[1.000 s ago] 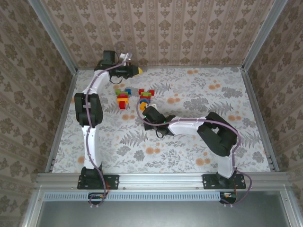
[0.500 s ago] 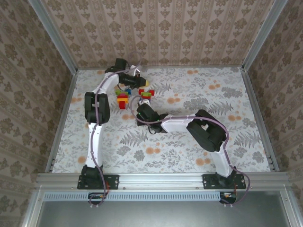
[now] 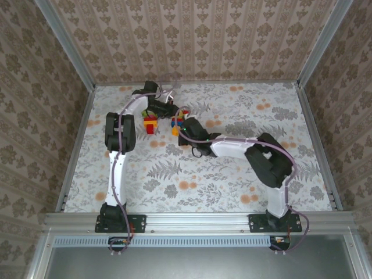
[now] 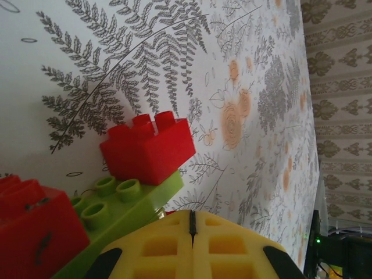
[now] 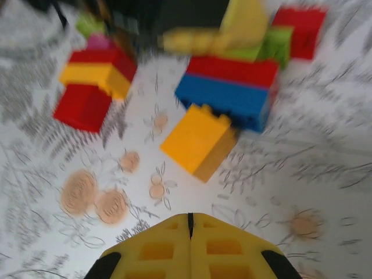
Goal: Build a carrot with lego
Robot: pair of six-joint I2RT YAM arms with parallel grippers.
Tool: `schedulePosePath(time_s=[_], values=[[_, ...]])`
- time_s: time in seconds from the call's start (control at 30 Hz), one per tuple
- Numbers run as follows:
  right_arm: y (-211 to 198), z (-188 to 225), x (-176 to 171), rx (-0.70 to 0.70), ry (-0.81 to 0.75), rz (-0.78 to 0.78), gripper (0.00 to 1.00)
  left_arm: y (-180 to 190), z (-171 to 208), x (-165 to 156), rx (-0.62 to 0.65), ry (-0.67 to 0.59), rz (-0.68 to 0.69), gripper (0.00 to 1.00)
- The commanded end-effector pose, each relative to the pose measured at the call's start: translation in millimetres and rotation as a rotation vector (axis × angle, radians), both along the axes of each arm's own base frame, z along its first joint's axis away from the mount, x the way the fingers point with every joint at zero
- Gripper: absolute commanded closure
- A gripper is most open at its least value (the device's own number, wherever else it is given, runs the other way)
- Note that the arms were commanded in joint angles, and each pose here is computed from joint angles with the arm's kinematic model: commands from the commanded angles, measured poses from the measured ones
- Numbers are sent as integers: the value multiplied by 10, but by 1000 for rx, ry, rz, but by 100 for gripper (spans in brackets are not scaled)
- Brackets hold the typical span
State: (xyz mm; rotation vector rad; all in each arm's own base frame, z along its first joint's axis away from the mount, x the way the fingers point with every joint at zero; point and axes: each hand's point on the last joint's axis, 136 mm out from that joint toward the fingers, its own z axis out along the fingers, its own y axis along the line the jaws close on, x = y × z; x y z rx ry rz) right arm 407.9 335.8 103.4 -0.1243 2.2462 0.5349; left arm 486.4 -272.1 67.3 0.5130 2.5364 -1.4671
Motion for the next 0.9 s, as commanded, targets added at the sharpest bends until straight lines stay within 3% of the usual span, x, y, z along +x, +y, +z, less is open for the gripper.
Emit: schedulePosePath(time_s=[0.0,0.23,0.53,0.87], values=[[-118,594,-24,47,-74,7,97,66,225,60,-5,-83,-1,100],[-14,687,-109,84,-35,42,95,81,207,119,8,-87,5,100],[398,-29,21,-17,97,4,97,83,130,116,37,-82,4,100],[369,-494,104,-125,148,-46,98,57,97,104,42,-73,-3,100]])
